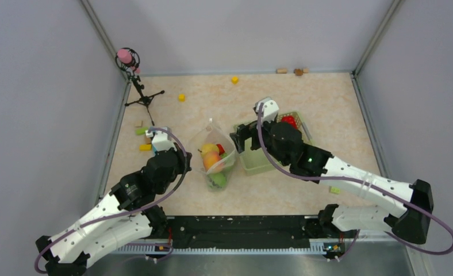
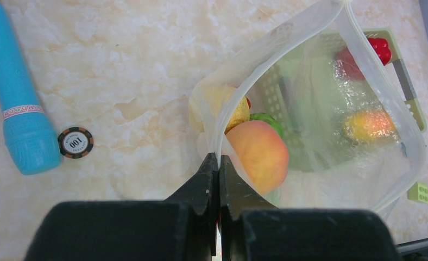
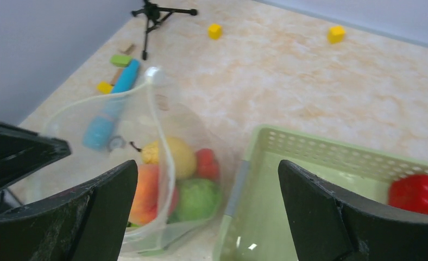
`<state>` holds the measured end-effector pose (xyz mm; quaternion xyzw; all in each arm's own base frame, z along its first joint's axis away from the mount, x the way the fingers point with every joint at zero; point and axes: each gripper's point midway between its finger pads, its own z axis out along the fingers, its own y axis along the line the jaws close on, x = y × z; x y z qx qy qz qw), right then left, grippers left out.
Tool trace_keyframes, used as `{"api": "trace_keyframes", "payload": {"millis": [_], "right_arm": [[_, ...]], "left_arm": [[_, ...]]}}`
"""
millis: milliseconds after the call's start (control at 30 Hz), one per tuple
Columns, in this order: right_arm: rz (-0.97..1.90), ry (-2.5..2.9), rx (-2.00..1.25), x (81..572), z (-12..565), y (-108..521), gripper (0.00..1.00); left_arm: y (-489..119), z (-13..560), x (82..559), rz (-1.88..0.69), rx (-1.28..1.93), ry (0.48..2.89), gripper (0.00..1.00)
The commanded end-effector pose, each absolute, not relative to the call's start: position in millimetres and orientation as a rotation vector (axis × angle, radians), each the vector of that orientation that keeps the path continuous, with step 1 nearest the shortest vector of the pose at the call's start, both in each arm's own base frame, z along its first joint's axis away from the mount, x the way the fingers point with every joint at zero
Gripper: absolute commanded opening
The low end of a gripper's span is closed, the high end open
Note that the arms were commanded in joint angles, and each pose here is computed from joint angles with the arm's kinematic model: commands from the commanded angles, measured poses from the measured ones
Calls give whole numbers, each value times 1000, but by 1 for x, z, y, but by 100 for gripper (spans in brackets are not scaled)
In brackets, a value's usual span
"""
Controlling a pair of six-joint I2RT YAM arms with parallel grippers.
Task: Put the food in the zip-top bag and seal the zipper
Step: Pick up the fake vegetable from the bin.
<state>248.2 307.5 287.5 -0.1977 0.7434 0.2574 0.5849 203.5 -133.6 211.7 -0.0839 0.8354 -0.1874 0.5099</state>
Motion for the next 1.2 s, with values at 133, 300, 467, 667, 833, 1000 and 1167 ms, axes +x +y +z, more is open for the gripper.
{"api": "trace_keyframes", "payload": {"millis": [133, 300, 467, 667, 833, 1000, 1167], "right_arm": [[354, 1800, -219, 303, 262, 218, 99], [103, 1873, -129, 339, 229, 168, 99], [-79, 1932, -128, 361, 199, 147, 99], [-224, 2016, -126, 390, 159, 130, 99], [-283, 2047, -172, 412, 141, 129, 98], [-323, 2064, -204, 422, 124, 130, 94], [-405, 2085, -237, 427, 114, 124, 93]], "left_arm": [[-140, 220, 207, -487, -203, 1982, 0], [-139, 220, 207, -484, -211, 1978, 0], [-139, 219, 208, -481, -210, 1981, 0], [-139, 217, 209, -464, -209, 1988, 0], [-139, 215, 210, -455, -210, 1990, 0], [-139, 214, 210, -451, -206, 1991, 0], [-142, 213, 211, -452, -196, 2001, 0]]}}
